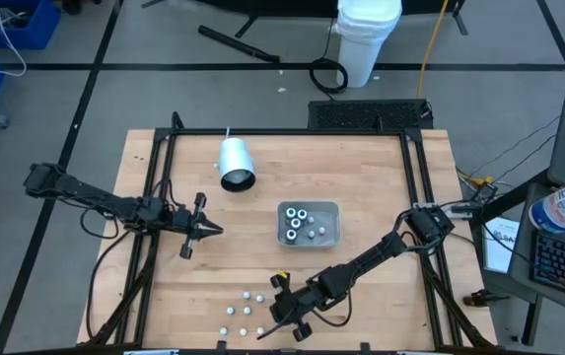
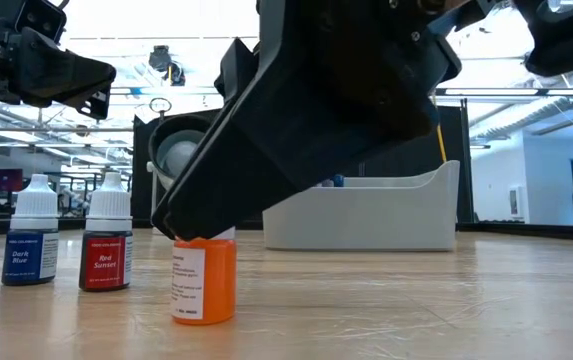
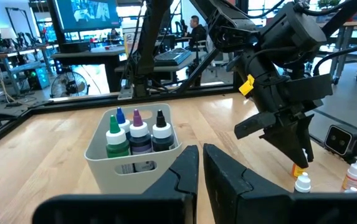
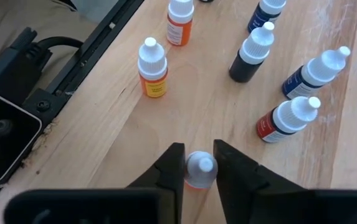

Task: Pick & Place food coloring
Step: Put the top right small orange food coloring bottle into the white bin

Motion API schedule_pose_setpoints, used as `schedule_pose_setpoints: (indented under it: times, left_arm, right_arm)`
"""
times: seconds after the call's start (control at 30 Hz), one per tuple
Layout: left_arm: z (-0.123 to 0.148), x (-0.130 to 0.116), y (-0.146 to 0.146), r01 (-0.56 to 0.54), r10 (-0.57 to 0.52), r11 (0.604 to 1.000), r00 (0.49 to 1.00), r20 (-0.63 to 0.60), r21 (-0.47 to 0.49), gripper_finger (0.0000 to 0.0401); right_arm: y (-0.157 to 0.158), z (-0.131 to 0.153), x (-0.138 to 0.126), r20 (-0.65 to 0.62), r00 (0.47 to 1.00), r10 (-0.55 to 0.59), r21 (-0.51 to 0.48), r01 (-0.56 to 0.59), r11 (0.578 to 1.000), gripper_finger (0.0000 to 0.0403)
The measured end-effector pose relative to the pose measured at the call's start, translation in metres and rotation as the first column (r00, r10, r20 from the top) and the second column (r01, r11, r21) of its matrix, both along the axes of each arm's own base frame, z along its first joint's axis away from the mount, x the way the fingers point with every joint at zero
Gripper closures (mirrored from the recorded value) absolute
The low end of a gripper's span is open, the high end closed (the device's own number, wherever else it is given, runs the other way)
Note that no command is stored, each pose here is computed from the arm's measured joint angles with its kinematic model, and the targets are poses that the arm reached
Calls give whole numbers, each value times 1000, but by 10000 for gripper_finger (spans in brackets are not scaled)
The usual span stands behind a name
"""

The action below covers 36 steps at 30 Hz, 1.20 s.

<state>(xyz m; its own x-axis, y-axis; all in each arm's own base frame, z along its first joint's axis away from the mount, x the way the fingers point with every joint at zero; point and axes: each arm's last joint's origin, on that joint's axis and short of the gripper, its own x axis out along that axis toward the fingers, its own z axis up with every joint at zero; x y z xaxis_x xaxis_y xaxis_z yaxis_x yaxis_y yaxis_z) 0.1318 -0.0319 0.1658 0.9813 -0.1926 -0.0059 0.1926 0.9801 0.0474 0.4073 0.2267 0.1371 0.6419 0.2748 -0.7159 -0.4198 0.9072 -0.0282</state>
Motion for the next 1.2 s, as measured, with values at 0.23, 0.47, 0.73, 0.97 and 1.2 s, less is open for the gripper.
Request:
schedule_pose_setpoints:
  times: [0.23,0.47,0.73,0.97,1.2]
  left_arm:
    - [0,0,0,0,0,1000,1000,0,0,368]
    - [0,0,0,0,0,1000,1000,-1,-5,368]
    - [-1,0,0,1,-2,1000,1000,-9,-1,368]
    - [-1,0,0,2,-2,999,1000,-8,45,368]
    - [-7,0,0,-3,-2,998,997,-83,-58,368]
  right_arm:
    - [0,1,0,0,1000,-3,2,3,1000,339]
    - [-7,43,-10,30,999,-10,7,10,1000,348]
    - [-57,152,-52,177,964,-200,-158,228,961,342]
    - [-107,187,-86,277,842,-464,-218,525,823,347]
    - [-147,148,-105,233,777,-584,-199,626,754,342]
